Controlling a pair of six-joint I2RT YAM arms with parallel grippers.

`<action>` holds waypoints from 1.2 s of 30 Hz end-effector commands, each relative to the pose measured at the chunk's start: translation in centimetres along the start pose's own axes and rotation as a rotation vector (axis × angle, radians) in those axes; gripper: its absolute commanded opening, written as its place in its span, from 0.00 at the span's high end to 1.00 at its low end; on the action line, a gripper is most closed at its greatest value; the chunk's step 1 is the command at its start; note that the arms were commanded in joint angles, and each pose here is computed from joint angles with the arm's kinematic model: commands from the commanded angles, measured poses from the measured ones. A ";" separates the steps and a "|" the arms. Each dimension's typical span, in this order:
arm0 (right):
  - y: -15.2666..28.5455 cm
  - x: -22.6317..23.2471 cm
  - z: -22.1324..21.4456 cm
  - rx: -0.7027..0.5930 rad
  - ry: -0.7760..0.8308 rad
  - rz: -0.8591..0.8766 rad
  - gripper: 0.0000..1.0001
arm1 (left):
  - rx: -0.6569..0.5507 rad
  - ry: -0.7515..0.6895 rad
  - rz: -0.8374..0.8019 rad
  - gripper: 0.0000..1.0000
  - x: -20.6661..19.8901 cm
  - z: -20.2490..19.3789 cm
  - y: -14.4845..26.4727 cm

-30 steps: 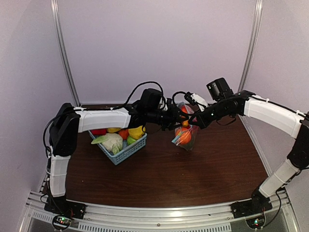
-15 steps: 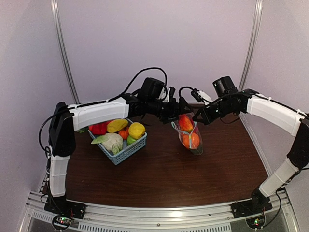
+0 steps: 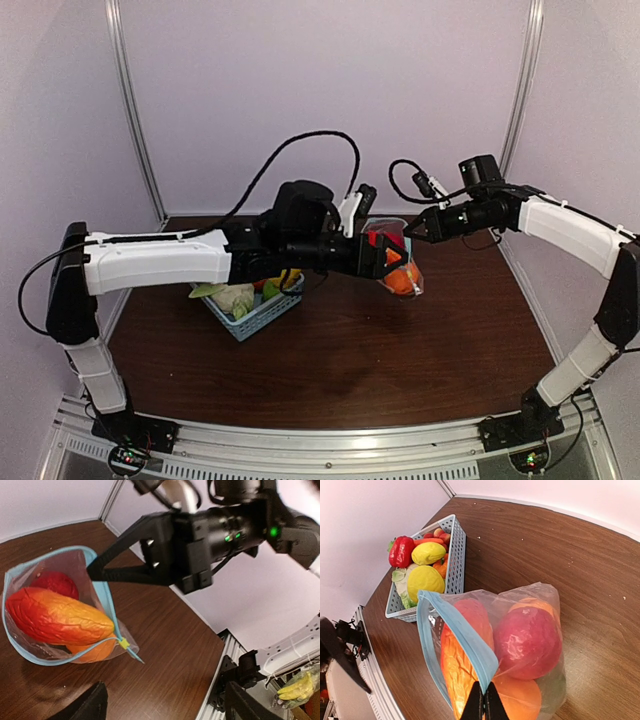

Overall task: Place the food in the zip-top bag and seal the zipper
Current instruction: Pass from the right arm to the left

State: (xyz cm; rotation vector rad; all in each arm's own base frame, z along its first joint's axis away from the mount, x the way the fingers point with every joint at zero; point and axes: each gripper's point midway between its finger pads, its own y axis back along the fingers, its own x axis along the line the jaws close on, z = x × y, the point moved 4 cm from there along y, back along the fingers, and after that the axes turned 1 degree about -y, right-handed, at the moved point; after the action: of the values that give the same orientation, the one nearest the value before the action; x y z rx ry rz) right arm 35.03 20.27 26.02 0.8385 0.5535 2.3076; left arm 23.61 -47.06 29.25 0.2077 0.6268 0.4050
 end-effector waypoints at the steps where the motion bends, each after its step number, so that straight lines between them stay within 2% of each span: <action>1: 0.4 1.1 1.3 -0.084 -0.026 0.090 1.00 | -0.041 0.010 0.106 0.22 3.2 -2.1 -2.4; 4: 0.1 1.2 1.2 -0.102 -0.069 0.121 1.00 | -0.033 0.048 0.152 0.39 4.0 -2.7 -3.9; 6: -0.1 1.2 1.0 -0.106 -0.093 0.139 1.00 | -0.040 0.084 0.198 0.44 5.0 -2.9 -4.6; 9: 0.1 1.3 1.0 -0.124 -0.108 0.150 1.00 | -0.024 0.097 0.196 0.47 5.5 -3.7 -5.7; 14: 0.7 1.5 1.0 -0.161 -0.108 0.149 1.00 | 0.021 0.100 0.143 0.45 5.1 -4.5 -7.1; 22: 0.6 0.9 1.1 -0.175 -0.137 0.155 1.00 | 0.039 0.142 0.113 0.51 5.0 -5.1 -7.6; 29: 0.8 0.9 1.3 -0.188 -0.163 0.175 1.00 | 0.063 0.146 0.169 0.66 6.1 -6.1 -9.1; 30: 0.8 0.9 1.2 -0.188 -0.166 0.177 1.00 | 0.057 0.134 0.178 0.70 6.3 -6.0 -9.1; 34: 0.9 0.7 0.9 -0.188 -0.163 0.167 1.00 | 0.060 0.057 0.206 0.97 6.3 -5.3 -8.9; 36: 0.9 0.4 0.6 -0.182 -0.149 0.144 1.00 | 0.042 -0.004 0.257 1.00 6.5 -4.4 -8.2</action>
State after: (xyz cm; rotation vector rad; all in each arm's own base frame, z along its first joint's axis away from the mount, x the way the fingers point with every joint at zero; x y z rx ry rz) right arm 35.21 20.45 25.89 1.0495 0.2519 2.3218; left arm 27.30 -51.52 17.72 0.3396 0.7339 0.5888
